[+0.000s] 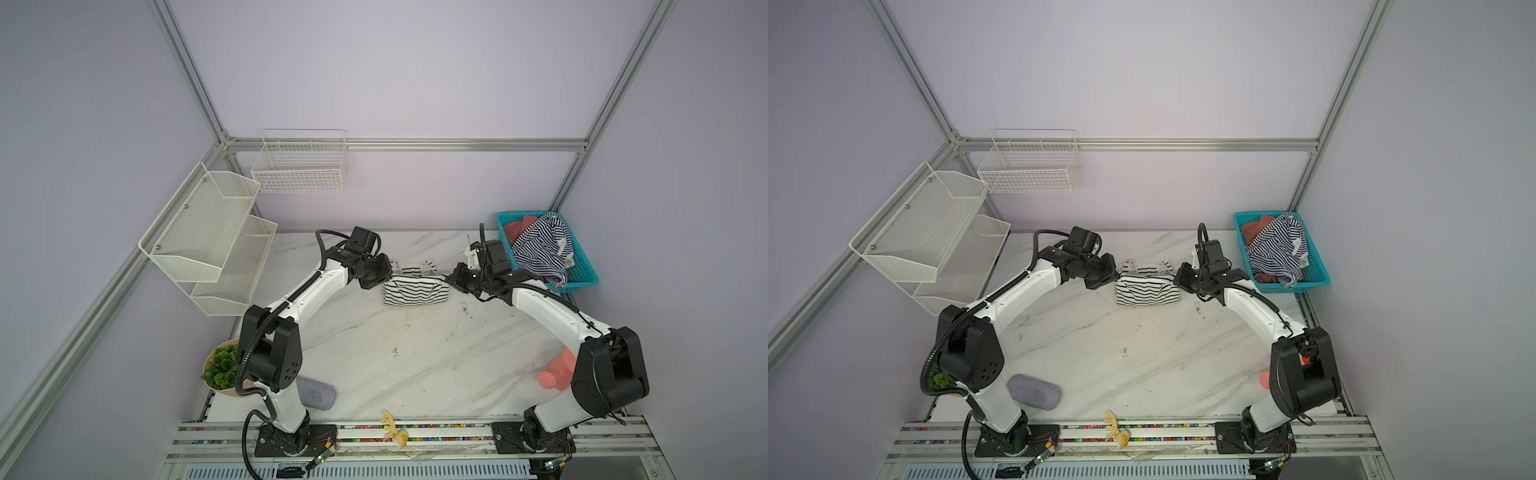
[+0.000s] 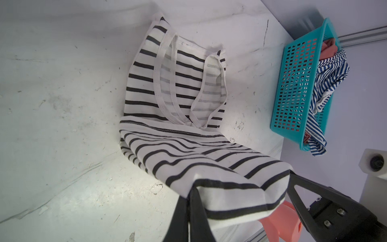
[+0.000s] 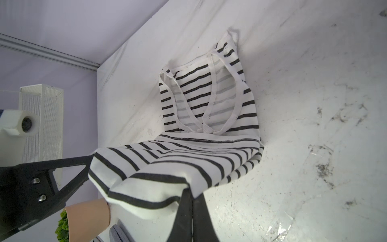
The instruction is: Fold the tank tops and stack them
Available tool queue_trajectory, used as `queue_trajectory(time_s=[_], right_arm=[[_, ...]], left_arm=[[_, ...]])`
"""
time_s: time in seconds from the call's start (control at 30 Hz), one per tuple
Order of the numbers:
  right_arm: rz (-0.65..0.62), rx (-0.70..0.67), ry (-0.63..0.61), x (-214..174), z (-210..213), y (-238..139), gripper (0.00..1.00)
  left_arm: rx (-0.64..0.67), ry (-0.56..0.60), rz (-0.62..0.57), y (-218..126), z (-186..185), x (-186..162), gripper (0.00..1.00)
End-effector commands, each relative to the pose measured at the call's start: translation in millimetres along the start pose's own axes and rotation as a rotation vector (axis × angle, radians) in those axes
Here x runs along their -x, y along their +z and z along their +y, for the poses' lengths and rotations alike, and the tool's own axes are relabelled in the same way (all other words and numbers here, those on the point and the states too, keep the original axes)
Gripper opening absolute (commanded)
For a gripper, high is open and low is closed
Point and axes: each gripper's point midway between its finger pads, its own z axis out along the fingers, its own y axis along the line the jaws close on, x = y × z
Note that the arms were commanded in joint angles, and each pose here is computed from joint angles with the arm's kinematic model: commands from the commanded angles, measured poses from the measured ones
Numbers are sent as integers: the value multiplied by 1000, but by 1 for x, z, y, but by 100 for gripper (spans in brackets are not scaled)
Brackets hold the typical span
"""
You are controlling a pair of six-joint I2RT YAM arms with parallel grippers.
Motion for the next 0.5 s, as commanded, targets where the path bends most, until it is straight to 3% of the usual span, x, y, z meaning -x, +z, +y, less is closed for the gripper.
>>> queue_trajectory(time_s=[0.0, 0.47], right_arm=[[5, 35, -24, 13, 2, 10, 0], [54, 82, 0, 73, -23, 87, 0]], left_arm=[[-76, 41, -57, -12, -25, 35, 0], [-90, 28, -102, 39, -18, 113, 1]])
